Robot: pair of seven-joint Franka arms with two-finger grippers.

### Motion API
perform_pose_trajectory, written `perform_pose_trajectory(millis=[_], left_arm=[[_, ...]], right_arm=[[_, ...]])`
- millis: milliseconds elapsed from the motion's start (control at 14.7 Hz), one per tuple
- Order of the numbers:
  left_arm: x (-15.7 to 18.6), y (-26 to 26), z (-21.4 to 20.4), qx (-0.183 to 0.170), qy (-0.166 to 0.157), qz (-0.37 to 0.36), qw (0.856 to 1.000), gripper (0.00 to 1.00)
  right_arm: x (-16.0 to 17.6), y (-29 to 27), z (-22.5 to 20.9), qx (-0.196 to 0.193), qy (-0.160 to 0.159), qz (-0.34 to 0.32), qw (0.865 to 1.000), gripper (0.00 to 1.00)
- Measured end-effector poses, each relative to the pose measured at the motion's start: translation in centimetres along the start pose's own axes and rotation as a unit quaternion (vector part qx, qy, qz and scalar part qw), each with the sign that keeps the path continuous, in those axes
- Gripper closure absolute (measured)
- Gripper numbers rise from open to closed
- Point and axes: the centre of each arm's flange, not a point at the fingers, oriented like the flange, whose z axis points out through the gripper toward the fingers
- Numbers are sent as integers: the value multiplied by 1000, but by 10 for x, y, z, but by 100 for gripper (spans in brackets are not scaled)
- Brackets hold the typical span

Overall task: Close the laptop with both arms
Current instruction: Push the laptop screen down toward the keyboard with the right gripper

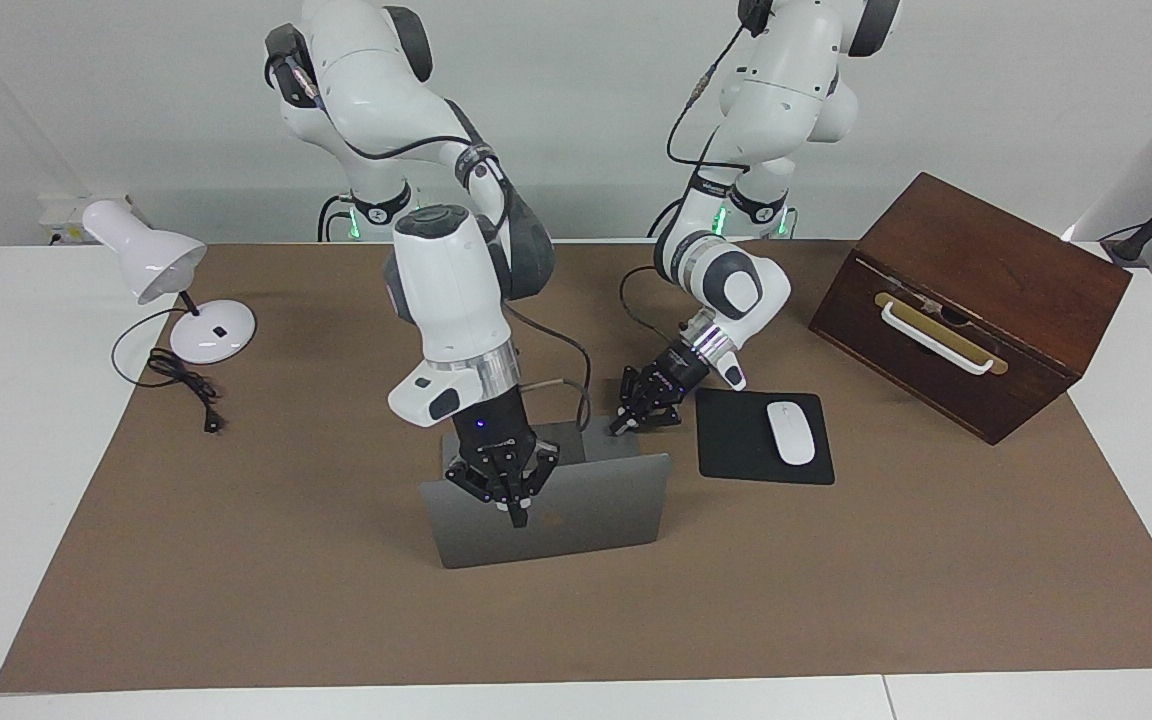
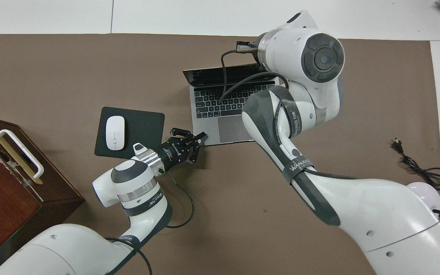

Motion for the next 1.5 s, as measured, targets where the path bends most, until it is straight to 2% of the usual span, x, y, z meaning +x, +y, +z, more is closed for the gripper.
perform_pose_trajectory(millis=[272, 748, 1224, 1496], left_arm=[[3, 0, 0, 0, -8, -4, 1000, 99], [6, -1, 0, -2, -15, 4, 1000, 99], [8, -2, 0, -6, -21, 4, 1000, 99], [10, -2, 0, -7, -28, -1, 1000, 99]], right_arm=[[-8, 0, 6, -11, -29, -1, 1000, 99], [-15, -3, 11, -18, -52, -2, 998, 99], [-27, -8, 16, -25, -83, 25, 996, 99], [-31, -10, 18, -10, -103, 48, 993, 99]])
